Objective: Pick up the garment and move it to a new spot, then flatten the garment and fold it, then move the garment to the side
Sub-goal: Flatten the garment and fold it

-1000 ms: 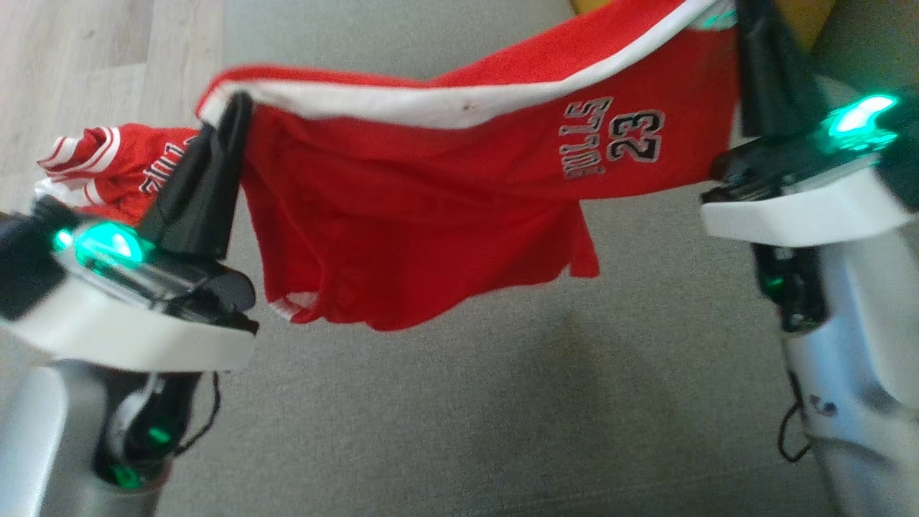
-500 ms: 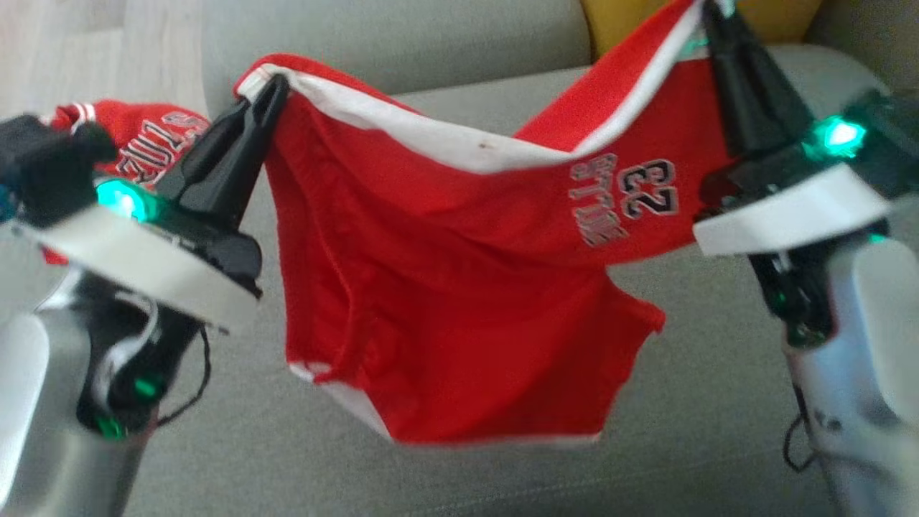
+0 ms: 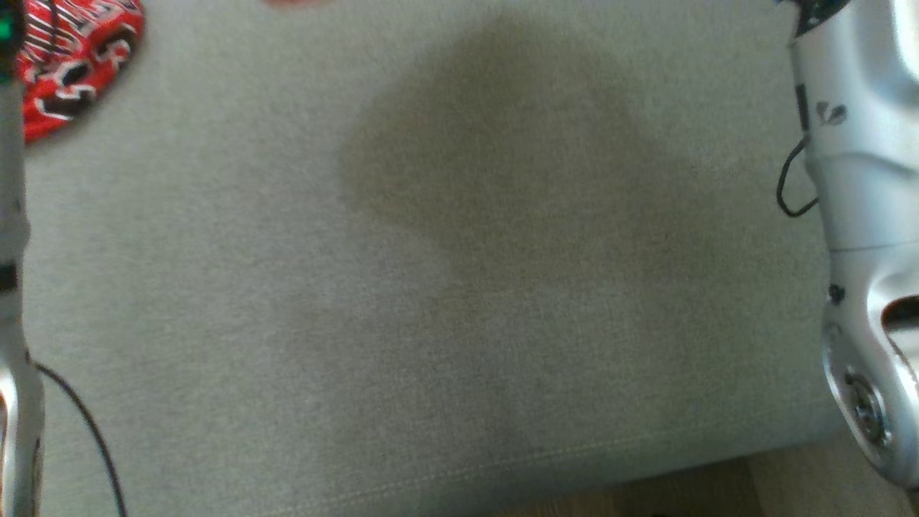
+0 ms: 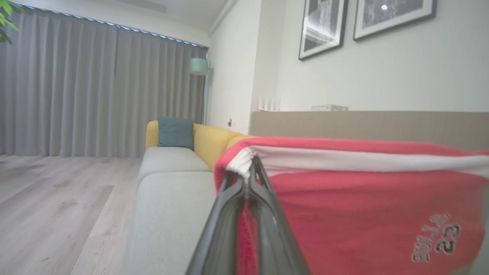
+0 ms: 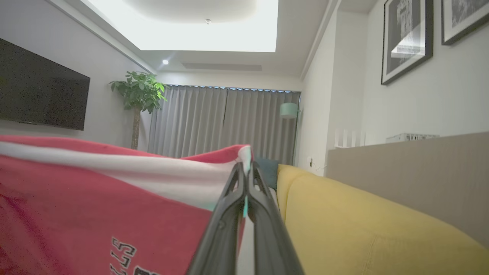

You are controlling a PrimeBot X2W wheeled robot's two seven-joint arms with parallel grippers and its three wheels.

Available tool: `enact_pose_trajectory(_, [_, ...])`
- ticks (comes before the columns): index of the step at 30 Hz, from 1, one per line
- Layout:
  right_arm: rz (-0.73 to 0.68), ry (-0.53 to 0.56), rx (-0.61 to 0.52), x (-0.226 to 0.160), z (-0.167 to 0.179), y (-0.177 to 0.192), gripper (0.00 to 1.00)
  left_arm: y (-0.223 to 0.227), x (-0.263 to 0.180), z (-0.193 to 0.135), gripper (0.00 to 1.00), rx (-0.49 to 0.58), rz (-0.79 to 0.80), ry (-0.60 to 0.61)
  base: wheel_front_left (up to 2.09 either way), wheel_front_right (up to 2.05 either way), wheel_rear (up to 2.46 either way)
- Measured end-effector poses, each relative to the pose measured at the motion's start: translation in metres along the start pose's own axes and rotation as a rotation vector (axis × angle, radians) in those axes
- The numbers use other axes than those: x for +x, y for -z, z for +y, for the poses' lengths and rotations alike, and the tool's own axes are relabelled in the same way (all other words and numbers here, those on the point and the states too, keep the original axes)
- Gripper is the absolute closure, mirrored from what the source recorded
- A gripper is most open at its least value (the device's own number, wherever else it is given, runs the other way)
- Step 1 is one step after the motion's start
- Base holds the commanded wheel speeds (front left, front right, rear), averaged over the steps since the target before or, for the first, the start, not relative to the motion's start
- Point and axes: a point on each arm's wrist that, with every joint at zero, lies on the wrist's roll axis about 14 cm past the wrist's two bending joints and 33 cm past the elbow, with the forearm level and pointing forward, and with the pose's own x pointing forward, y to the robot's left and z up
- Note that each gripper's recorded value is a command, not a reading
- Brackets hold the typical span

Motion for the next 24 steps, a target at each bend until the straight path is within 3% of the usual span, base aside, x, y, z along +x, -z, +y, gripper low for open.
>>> enact_pose_trajectory(2, [0.045,-0.011,0.031,0.000,0.004,0.028,1.00,0.019,0.009,0.005,1.00,-0.013,-0.019,-0.005,0.00,0.00,0.00])
enact_pose_trajectory(5, [0.158,-0.058,0.078,-0.012,0.025,0.084,1.00,0.087,0.001,0.016,1.00,-0.036,0.106,-0.029,0.00,0.00,0.00])
enact_pose_trajectory(9, [0.340,-0.086,0.147,-0.052,0.048,0.163,1.00,0.184,-0.044,0.032,1.00,-0.107,0.305,-0.098,0.00,0.00,0.00])
enact_pose_trajectory(12, [0.446,-0.079,0.216,-0.086,0.062,0.202,1.00,0.222,-0.073,0.025,1.00,-0.187,0.383,-0.127,0.00,0.00,0.00])
enact_pose_trajectory(14, [0.464,-0.077,0.238,-0.094,0.067,0.208,1.00,0.224,-0.081,0.021,1.00,-0.226,0.387,-0.137,0.00,0.00,0.00])
enact_pose_trajectory(20, [0.373,-0.082,0.272,-0.086,0.073,0.177,1.00,0.192,-0.085,-0.006,1.00,-0.290,0.304,-0.071,0.00,0.00,0.00])
enact_pose_trajectory(24, [0.368,-0.074,0.308,-0.108,0.080,0.166,1.00,0.170,-0.114,-0.029,1.00,-0.368,0.274,-0.029,0.00,0.00,0.00])
